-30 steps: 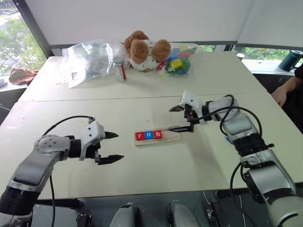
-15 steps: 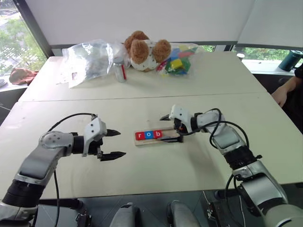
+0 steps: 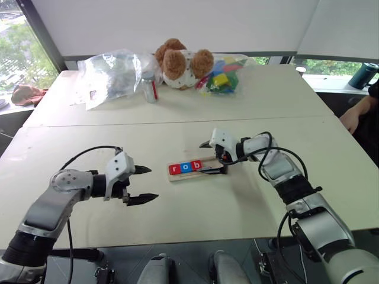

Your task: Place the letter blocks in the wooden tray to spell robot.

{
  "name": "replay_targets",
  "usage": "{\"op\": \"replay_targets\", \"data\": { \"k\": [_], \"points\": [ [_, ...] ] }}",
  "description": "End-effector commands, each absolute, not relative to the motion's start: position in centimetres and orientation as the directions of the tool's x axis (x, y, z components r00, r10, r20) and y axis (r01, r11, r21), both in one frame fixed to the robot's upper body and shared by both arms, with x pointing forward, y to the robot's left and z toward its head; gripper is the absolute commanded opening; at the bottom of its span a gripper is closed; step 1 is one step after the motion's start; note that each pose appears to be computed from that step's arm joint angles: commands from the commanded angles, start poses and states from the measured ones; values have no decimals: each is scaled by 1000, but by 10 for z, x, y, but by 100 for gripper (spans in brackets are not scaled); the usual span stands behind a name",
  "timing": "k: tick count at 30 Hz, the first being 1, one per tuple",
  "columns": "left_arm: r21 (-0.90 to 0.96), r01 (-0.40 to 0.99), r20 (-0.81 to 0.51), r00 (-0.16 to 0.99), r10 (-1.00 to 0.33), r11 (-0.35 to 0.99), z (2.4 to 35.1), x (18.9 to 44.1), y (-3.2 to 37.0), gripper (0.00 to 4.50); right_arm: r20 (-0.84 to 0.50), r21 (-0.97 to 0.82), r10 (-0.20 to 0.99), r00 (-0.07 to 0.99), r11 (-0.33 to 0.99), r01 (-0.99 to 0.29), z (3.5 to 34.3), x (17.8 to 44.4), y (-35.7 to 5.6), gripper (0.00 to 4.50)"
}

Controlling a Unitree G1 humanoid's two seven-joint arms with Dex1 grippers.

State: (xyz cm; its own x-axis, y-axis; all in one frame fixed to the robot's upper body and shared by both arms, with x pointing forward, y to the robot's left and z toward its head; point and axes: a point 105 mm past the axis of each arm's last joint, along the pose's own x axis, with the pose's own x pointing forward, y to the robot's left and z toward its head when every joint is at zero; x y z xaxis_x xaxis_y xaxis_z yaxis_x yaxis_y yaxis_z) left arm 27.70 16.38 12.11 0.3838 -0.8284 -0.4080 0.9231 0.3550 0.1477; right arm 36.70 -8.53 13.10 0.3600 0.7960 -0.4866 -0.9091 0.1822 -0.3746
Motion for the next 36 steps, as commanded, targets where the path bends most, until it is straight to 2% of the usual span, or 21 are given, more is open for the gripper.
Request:
{"op": "replay_targets", "data": {
  "k": [1, 3, 6, 9, 11, 16, 25, 28, 33, 36],
  "points": [
    [198, 921, -387, 387, -837, 334, 138, 276, 162, 450, -321, -372, 762, 562, 444, -815, 184, 375, -119, 445],
    [208, 922, -373, 383, -845, 326, 147, 277, 160, 450, -233, -356, 635, 736, 649, -673, 203, 384, -146, 445],
    [216, 928, -350, 363, -864, 303, 159, 279, 152, 450, -140, -300, 304, 942, 894, -333, 210, 389, -183, 445],
    [219, 937, -341, 334, -879, 272, 165, 280, 143, 450, -136, -221, 45, 990, 973, -75, 192, 379, -198, 445],
    [218, 942, -336, 317, -887, 254, 164, 282, 138, 450, -173, -176, -64, 983, 984, 33, 169, 371, -196, 445],
    [214, 948, -341, 299, -891, 236, 160, 284, 132, 450, -251, -90, -162, 954, 986, 144, 135, 367, -188, 445],
    [209, 945, -344, 312, -886, 252, 156, 284, 133, 450, -330, -38, -164, 930, 986, 160, 105, 388, -182, 445],
    [208, 943, -346, 321, -882, 261, 155, 284, 135, 450, -330, -58, -162, 930, 987, 151, 102, 389, -178, 364],
    [202, 942, -345, 323, -881, 266, 152, 284, 135, 450, -333, -66, -149, 931, 989, 134, 102, 387, -173, 122],
    [202, 943, -347, 322, -881, 265, 151, 284, 134, 450, -316, -91, -161, 935, 986, 139, 108, 385, -176, 120]
  ]
}}
